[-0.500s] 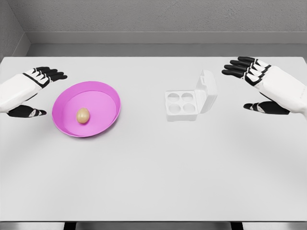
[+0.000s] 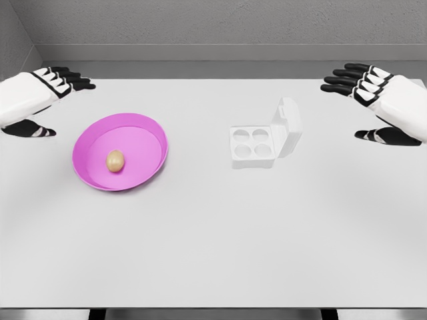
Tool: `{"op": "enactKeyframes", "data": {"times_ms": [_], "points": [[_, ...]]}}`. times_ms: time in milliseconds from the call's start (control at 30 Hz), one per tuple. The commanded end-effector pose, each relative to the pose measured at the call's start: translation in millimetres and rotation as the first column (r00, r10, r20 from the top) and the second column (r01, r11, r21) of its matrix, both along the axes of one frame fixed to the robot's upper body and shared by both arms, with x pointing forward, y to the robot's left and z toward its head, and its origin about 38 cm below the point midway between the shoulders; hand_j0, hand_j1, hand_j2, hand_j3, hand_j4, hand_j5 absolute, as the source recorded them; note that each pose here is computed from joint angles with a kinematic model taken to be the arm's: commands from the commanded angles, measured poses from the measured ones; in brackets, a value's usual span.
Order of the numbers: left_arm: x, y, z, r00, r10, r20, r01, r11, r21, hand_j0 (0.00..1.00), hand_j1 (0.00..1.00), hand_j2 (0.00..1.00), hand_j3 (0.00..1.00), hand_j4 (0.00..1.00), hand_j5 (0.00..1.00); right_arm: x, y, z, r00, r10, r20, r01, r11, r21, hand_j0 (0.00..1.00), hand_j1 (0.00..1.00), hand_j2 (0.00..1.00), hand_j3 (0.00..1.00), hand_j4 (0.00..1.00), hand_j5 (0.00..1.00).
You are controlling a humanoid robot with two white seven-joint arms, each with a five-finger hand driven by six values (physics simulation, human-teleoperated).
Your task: Pack egg into the box and close the box lid
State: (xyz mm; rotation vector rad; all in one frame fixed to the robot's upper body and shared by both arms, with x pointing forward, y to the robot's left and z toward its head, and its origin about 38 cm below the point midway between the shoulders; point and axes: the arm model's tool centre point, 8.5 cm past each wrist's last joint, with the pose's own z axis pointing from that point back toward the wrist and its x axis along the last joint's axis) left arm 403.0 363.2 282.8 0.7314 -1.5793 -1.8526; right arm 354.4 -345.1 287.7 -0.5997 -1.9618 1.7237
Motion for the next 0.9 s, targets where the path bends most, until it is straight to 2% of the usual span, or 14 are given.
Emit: {"op": "enactKeyframes", "data": {"times_ms": [0, 33, 100, 167, 267, 400, 433, 467, 533, 633, 667, 733, 800, 867], "points": [[5.4, -11.3, -39.0, 0.991, -0.025, -0.131, 0.032, 0.998, 0.058, 1.00, 1.00, 1.00, 1.00, 1.00, 1.00, -0.4, -1.1, 0.2, 1.000, -0.001, -0.004, 0.001, 1.000, -0.004, 1.00, 1.00, 1.00, 1.00, 1.00, 1.00], [14.0, -9.5, -40.6, 0.989, -0.015, -0.146, 0.025, 0.997, 0.067, 1.00, 1.00, 1.00, 1.00, 1.00, 1.00, -0.3, -0.6, 0.0, 1.000, 0.000, -0.003, 0.000, 1.000, -0.004, 1.00, 1.00, 1.00, 1.00, 1.00, 1.00], [31.5, -25.7, -50.6, 0.979, -0.047, -0.199, 0.069, 0.992, 0.108, 1.00, 1.00, 1.00, 1.00, 1.00, 1.00, -0.5, 1.1, -3.3, 1.000, 0.004, -0.012, -0.004, 1.000, -0.002, 1.00, 1.00, 1.00, 1.00, 1.00, 1.00], [35.2, -33.9, -58.9, 0.971, -0.065, -0.231, 0.096, 0.987, 0.125, 1.00, 1.00, 1.00, 1.00, 1.00, 1.00, 0.8, 0.9, 2.1, 1.000, 0.005, 0.003, -0.005, 1.000, -0.004, 1.00, 1.00, 1.00, 1.00, 1.00, 1.00], [38.5, -48.9, -83.8, 0.943, -0.096, -0.319, 0.161, 0.970, 0.183, 1.00, 1.00, 1.00, 1.00, 1.00, 1.00, 1.9, 1.3, 5.9, 1.000, 0.006, 0.012, -0.006, 1.000, -0.004, 1.00, 1.00, 1.00, 1.00, 1.00, 1.00], [33.5, -41.7, -77.3, 0.935, -0.108, -0.337, 0.166, 0.975, 0.149, 1.00, 1.00, 1.00, 1.00, 1.00, 1.00, 2.0, 2.4, 3.1, 1.000, 0.008, 0.001, -0.008, 1.000, -0.015, 1.00, 1.00, 1.00, 1.00, 1.00, 1.00], [31.7, -35.8, -74.8, 0.934, -0.102, -0.343, 0.160, 0.976, 0.146, 1.00, 1.00, 1.00, 1.00, 1.00, 1.00, 2.6, 3.0, -0.5, 0.999, 0.011, -0.036, -0.014, 0.998, -0.069, 1.00, 1.00, 1.00, 1.00, 1.00, 1.00], [31.6, -36.1, -74.4, 0.933, -0.104, -0.344, 0.161, 0.977, 0.140, 1.00, 1.00, 1.00, 1.00, 1.00, 1.00, 3.8, 3.3, 0.3, 0.999, 0.012, -0.051, -0.017, 0.995, -0.101, 1.00, 1.00, 1.00, 1.00, 1.00, 1.00], [29.5, -24.8, -69.4, 0.933, -0.088, -0.348, 0.144, 0.980, 0.140, 1.00, 1.00, 1.00, 1.00, 1.00, 1.00, 4.1, 4.4, -0.9, 0.999, 0.013, -0.050, -0.018, 0.994, -0.105, 1.00, 1.00, 1.00, 1.00, 1.00, 1.00], [30.2, -28.9, -61.6, 0.938, -0.101, -0.330, 0.155, 0.978, 0.141, 1.00, 1.00, 1.00, 1.00, 1.00, 1.00, 4.4, 4.0, -0.5, 0.999, 0.012, -0.050, -0.017, 0.994, -0.105, 1.00, 1.00, 1.00, 1.00, 1.00, 1.00], [29.9, -31.4, -59.1, 0.940, -0.109, -0.324, 0.162, 0.976, 0.143, 0.97, 0.97, 0.97, 0.97, 0.97, 0.97, 4.5, 3.6, -1.3, 0.999, 0.010, -0.051, -0.015, 0.994, -0.107, 1.00, 1.00, 1.00, 1.00, 1.00, 1.00], [31.3, -35.0, -59.6, 0.941, -0.114, -0.320, 0.167, 0.976, 0.143, 0.78, 0.78, 0.78, 0.78, 0.78, 0.78, 4.8, 3.5, -1.7, 0.999, 0.009, -0.052, -0.015, 0.994, -0.106, 1.00, 1.00, 1.00, 1.00, 1.00, 1.00], [32.1, -35.4, -61.1, 0.942, -0.109, -0.318, 0.166, 0.973, 0.159, 0.70, 0.70, 0.70, 0.70, 0.70, 0.70, 5.0, 2.8, -1.2, 0.999, 0.008, -0.052, -0.013, 0.995, -0.103, 1.00, 1.00, 1.00, 1.00, 1.00, 1.00], [33.2, -34.3, -62.5, 0.943, -0.101, -0.318, 0.163, 0.971, 0.173, 0.70, 0.70, 0.70, 0.70, 0.70, 0.70, 5.2, 2.2, 0.8, 0.999, 0.006, -0.048, -0.011, 0.995, -0.100, 1.00, 1.00, 1.00, 1.00, 1.00, 1.00]]}}
